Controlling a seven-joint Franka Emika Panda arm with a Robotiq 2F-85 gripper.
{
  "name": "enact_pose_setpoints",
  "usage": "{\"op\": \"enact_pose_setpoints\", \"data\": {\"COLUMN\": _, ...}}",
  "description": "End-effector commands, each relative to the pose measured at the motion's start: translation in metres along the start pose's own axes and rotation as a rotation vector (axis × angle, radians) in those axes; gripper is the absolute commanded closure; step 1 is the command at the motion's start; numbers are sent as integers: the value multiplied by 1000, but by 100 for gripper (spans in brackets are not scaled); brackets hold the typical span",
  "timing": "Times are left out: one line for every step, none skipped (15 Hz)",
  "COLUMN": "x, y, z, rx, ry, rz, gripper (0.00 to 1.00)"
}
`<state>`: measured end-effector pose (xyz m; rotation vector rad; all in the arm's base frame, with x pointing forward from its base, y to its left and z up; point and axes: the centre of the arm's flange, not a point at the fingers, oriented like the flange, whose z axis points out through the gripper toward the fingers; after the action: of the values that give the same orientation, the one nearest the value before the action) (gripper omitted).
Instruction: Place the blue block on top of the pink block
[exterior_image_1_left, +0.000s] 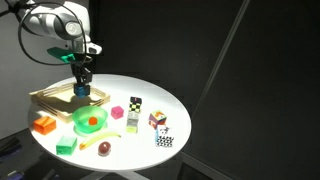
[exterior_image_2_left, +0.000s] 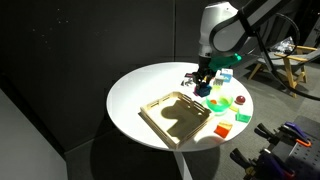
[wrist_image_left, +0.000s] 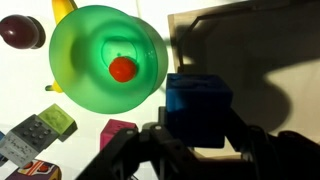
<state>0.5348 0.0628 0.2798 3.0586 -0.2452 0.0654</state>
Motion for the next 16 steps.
{"op": "enact_pose_setpoints", "data": {"x": 0, "y": 27, "z": -7, "rx": 19, "ry": 27, "rz": 86, "gripper": 68}}
{"op": "enact_pose_setpoints", "data": {"x": 2, "y": 34, "z": -6, "rx": 23, "ry": 28, "rz": 105, "gripper": 68}}
{"op": "enact_pose_setpoints", "data": {"x": 5, "y": 41, "z": -6, "rx": 25, "ry": 27, "rz": 125, "gripper": 68}}
{"op": "enact_pose_setpoints", "data": {"x": 7, "y": 47, "z": -5, "rx": 29, "ry": 25, "rz": 144, "gripper": 68}}
{"op": "enact_pose_setpoints", "data": {"x": 8, "y": 52, "z": -4, "rx": 34, "ry": 18, "rz": 161, "gripper": 68}}
{"op": "enact_pose_setpoints", "data": {"x": 10, "y": 58, "z": -3, "rx": 37, "ry": 13, "rz": 180, "gripper": 68}}
{"op": "enact_pose_setpoints", "data": {"x": 11, "y": 63, "z": -3, "rx": 43, "ry": 6, "rz": 197, "gripper": 68}}
{"op": "enact_pose_setpoints", "data": {"x": 12, "y": 68, "z": -3, "rx": 47, "ry": 6, "rz": 215, "gripper": 68}}
{"op": "enact_pose_setpoints", "data": {"x": 13, "y": 72, "z": -3, "rx": 49, "ry": 4, "rz": 229, "gripper": 68}}
{"op": "enact_pose_setpoints", "data": {"x": 14, "y": 76, "z": -3, "rx": 51, "ry": 3, "rz": 242, "gripper": 68}}
{"op": "enact_pose_setpoints", "data": {"x": 15, "y": 80, "z": -3, "rx": 51, "ry": 4, "rz": 253, "gripper": 68}}
{"op": "enact_pose_setpoints", "data": {"x": 15, "y": 83, "z": -3, "rx": 52, "ry": 4, "rz": 261, "gripper": 68}}
{"op": "enact_pose_setpoints", "data": {"x": 15, "y": 85, "z": -3, "rx": 53, "ry": 3, "rz": 268, "gripper": 68}}
{"op": "enact_pose_setpoints", "data": {"x": 15, "y": 86, "z": -3, "rx": 55, "ry": 1, "rz": 273, "gripper": 68}}
{"op": "enact_pose_setpoints", "data": {"x": 15, "y": 87, "z": -3, "rx": 56, "ry": -1, "rz": 277, "gripper": 68}}
{"op": "enact_pose_setpoints", "data": {"x": 17, "y": 84, "z": 5, "rx": 46, "ry": -3, "rz": 244, "gripper": 68}}
